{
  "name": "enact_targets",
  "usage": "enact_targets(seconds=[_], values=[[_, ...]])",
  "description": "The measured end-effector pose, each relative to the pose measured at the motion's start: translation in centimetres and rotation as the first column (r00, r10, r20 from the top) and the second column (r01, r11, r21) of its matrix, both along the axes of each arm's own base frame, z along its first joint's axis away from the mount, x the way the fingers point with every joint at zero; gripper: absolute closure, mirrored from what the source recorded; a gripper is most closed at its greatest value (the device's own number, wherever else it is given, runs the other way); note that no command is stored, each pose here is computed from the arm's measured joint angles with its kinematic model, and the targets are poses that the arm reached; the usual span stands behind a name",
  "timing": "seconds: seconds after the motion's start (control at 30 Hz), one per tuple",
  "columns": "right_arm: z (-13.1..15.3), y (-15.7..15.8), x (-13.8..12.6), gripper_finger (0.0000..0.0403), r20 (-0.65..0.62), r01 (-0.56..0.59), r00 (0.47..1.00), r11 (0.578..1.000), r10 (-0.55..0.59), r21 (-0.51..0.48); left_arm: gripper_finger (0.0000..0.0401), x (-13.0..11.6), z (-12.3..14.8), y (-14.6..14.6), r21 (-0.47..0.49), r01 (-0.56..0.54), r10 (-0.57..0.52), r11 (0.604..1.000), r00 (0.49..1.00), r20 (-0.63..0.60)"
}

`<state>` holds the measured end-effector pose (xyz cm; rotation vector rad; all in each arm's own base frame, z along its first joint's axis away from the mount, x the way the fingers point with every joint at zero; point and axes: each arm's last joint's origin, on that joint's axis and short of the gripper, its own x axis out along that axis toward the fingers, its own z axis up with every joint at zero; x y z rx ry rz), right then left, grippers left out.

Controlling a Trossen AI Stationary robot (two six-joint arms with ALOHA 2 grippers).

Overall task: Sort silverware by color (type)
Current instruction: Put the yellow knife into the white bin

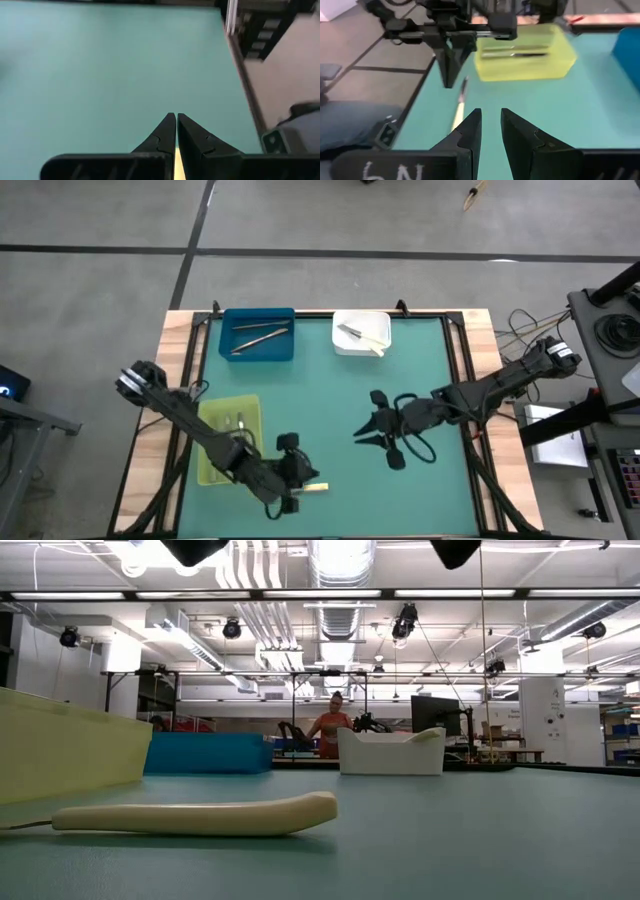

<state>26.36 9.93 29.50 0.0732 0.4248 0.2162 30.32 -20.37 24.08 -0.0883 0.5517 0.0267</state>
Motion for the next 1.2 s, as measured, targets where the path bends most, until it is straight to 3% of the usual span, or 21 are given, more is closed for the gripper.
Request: enact_targets(seconds=[0.23, 0.4, 0.63, 0.9, 1.03, 1.2], values=[[-0.5, 2.2, -1.2, 0.0339, -0.070, -0.046, 0.996, 0.997, 0.050, 0.055, 0.0401, 2.0, -1.2, -3.2, 0.092, 0.008, 0.008, 0.996, 0.984, -0.178], [-0.9, 3.8, -2.3, 0.0339, -0.112, -0.099, 0.988, 0.994, 0.102, 0.040, 0.0401, 2.9, -2.4, -4.7, 0.146, 0.017, 0.024, 0.989, 0.961, -0.275], [-1.6, 5.4, -3.8, 0.0339, -0.202, -0.153, 0.967, 0.988, 0.156, 0.030, 0.0401, 3.6, -4.2, -5.6, 0.113, 0.057, -0.010, 0.992, 0.927, -0.375], [-2.1, 6.1, -4.7, 0.0339, -0.265, -0.158, 0.950, 0.986, 0.164, 0.044, 0.0399, 3.8, -5.6, -5.7, 0.105, 0.026, 0.018, 0.994, 0.916, -0.402], [-2.1, 6.1, -4.7, 0.0339, -0.265, -0.158, 0.950, 0.987, 0.164, 0.043, 0.0378, 4.0, -6.7, -5.8, 0.112, 0.016, 0.033, 0.994, 0.908, -0.418], [-2.2, 6.1, -4.7, 0.0339, -0.266, -0.162, 0.949, 0.986, 0.166, 0.036, 0.0323, 4.2, -8.3, -5.9, 0.119, -0.005, 0.057, 0.993, 0.896, -0.441]])
